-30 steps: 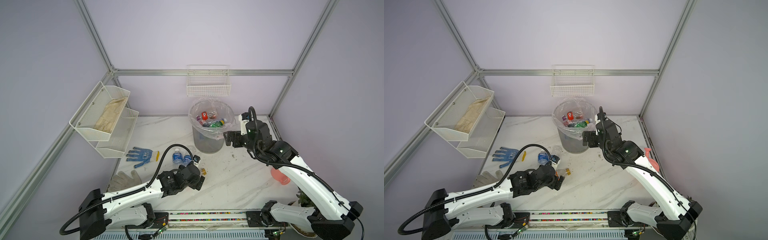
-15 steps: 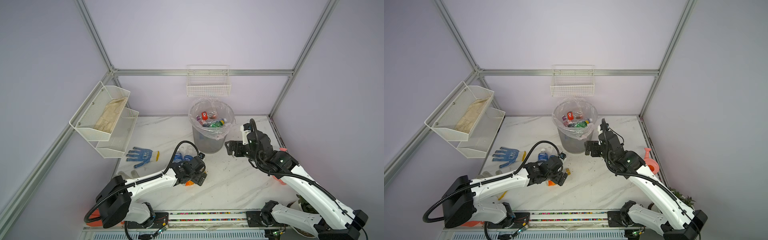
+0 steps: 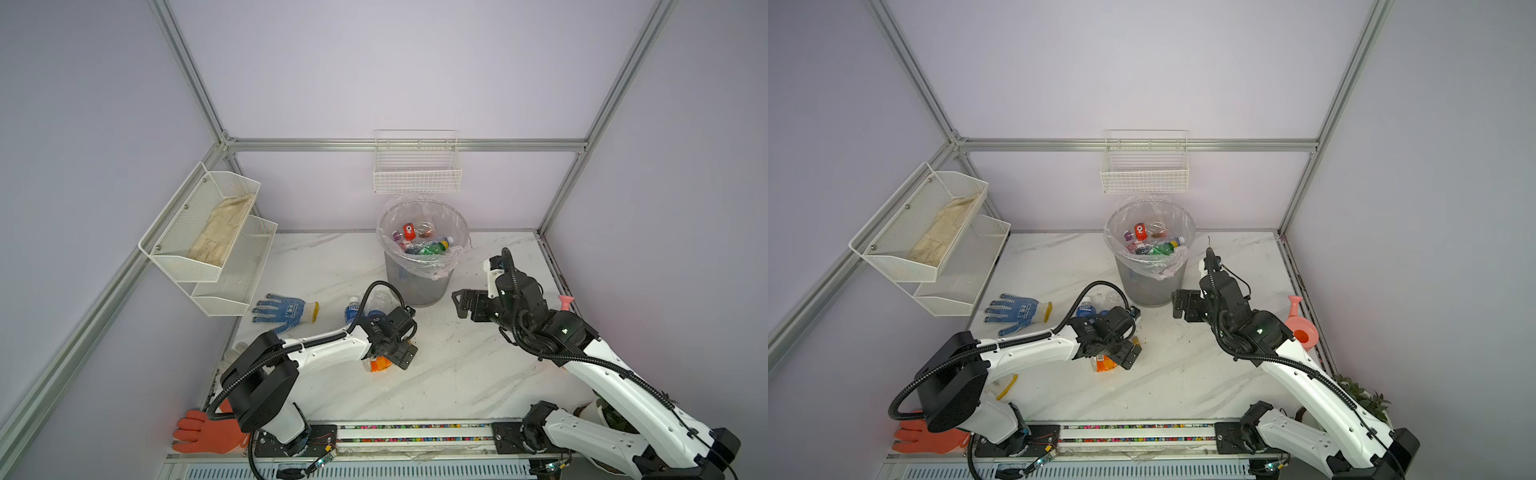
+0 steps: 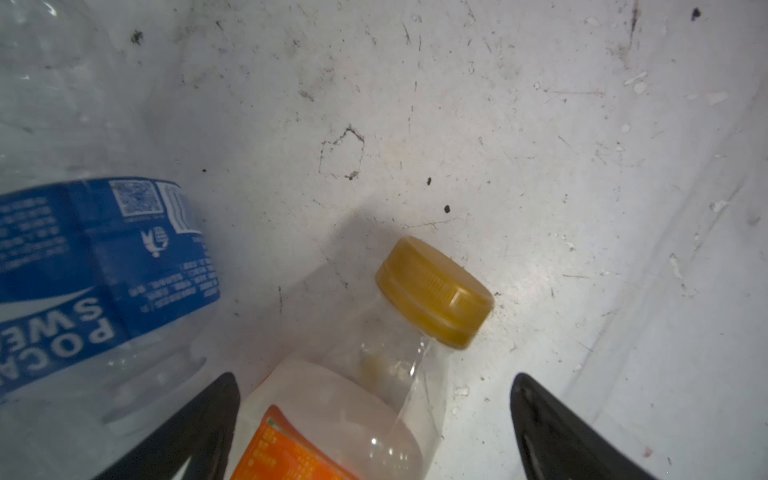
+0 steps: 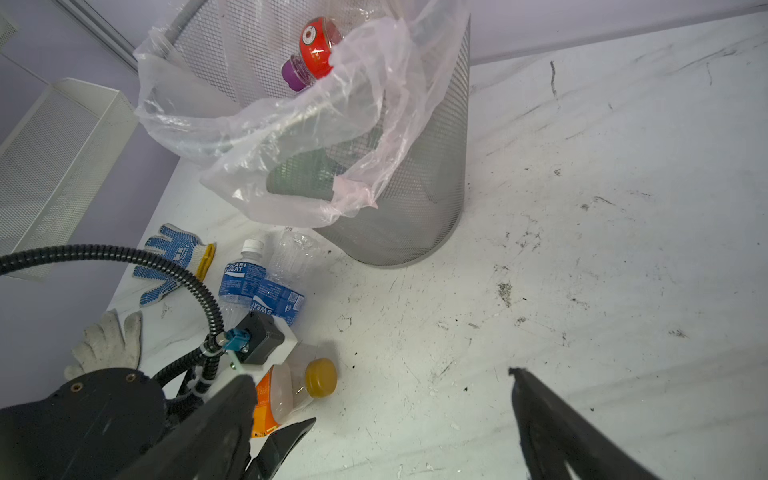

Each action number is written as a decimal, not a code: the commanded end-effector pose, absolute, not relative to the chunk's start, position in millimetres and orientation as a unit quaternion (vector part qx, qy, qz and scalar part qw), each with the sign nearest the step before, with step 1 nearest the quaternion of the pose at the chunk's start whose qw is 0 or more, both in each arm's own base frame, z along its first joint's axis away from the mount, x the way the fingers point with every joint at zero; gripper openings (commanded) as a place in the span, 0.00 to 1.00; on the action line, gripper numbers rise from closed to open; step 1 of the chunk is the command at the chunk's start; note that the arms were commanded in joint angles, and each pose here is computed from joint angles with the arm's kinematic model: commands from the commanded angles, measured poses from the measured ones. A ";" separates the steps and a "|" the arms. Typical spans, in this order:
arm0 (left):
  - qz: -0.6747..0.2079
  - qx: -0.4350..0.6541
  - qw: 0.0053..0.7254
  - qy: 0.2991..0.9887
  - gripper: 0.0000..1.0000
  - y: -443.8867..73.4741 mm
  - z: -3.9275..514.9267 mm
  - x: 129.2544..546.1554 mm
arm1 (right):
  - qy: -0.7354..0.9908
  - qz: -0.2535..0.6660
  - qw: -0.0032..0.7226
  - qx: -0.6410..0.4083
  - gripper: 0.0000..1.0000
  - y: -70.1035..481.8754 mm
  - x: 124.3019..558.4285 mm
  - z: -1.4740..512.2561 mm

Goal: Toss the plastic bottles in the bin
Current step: 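Lower the left gripper onto the orange-label bottle while the right gripper draws back, then close the left gripper on the gold cap of the orange-label bottle, then lift the orange-label bottle with the left gripper and carry it over the bin, then open the left gripper to drop the orange-label bottle into the bin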

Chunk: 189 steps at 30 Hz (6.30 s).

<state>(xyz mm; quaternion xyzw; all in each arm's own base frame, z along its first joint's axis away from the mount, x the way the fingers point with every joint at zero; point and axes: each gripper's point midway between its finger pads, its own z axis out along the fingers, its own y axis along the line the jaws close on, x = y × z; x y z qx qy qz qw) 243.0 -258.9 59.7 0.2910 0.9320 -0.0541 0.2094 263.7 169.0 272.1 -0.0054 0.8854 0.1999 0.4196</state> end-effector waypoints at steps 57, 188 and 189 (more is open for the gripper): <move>-0.155 0.264 0.341 0.889 0.35 -279.8 203.2 242.6 | 0.886 0.210 0.410 0.045 0.97 156.5 253.3 257.9; -0.176 0.150 0.686 0.690 1.00 -283.9 554.4 382.6 | 0.906 0.292 0.300 0.054 0.97 169.4 204.9 144.8; -0.178 0.149 0.687 0.689 1.00 -279.5 555.2 377.4 | 0.907 0.293 0.299 0.055 0.97 170.1 205.3 143.9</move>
